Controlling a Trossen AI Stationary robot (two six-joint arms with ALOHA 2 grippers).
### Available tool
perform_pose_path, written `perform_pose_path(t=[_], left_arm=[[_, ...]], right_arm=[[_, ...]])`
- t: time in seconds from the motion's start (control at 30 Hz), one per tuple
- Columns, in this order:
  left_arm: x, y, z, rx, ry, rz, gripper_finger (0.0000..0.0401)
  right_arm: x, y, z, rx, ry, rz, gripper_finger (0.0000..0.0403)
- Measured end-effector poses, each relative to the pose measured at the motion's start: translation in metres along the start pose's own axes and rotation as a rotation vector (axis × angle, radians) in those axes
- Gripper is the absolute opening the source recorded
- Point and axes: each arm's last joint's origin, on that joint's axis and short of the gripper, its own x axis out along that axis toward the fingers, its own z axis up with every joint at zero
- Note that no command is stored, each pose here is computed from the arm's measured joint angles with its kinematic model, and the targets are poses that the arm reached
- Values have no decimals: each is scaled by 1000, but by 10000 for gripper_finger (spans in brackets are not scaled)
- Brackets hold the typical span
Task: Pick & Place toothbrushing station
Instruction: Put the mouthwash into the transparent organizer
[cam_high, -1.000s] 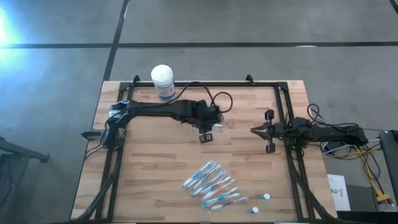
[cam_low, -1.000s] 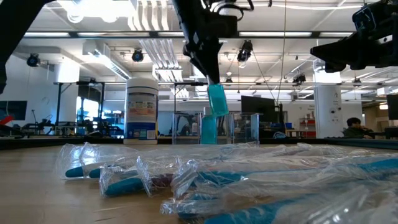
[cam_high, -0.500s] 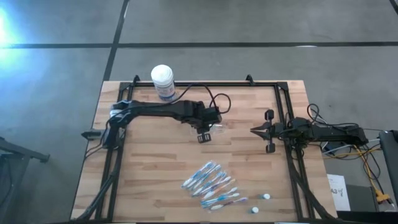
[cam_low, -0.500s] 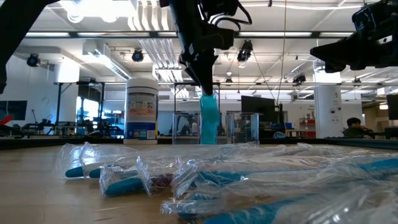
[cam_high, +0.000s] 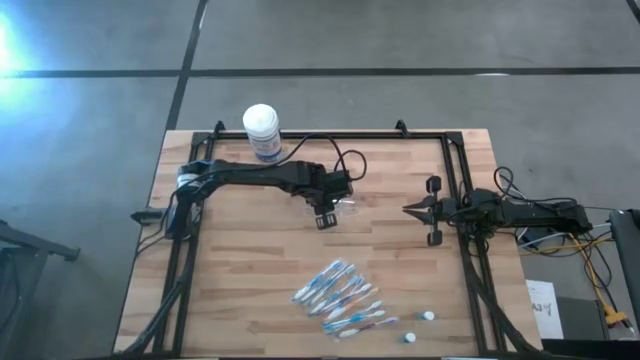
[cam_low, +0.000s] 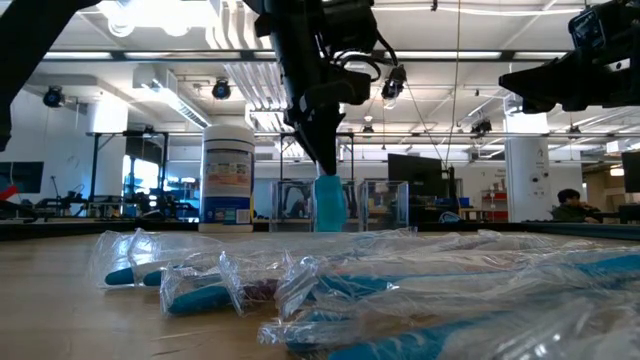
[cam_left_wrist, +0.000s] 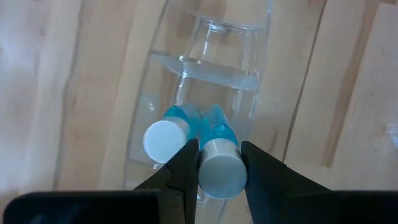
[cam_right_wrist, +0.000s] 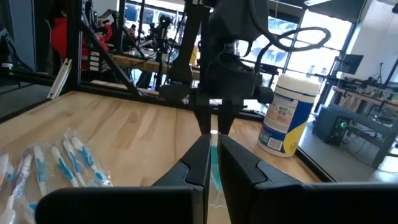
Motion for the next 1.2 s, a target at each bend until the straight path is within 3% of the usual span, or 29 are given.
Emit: perform_pose_path(t=[0.6,0.83,1.2], left_arm=[[16,1,-4,24,16,-56,98],[18,1,-3,45,7,-58,130],[19,1,-1,56,-3,-52,136]], right_arm=[[0,-1,3,-50,-31,-7,28],[0,-1,3,-52,-31,-7,28],[0,-1,3,-54,-30,-7,28]])
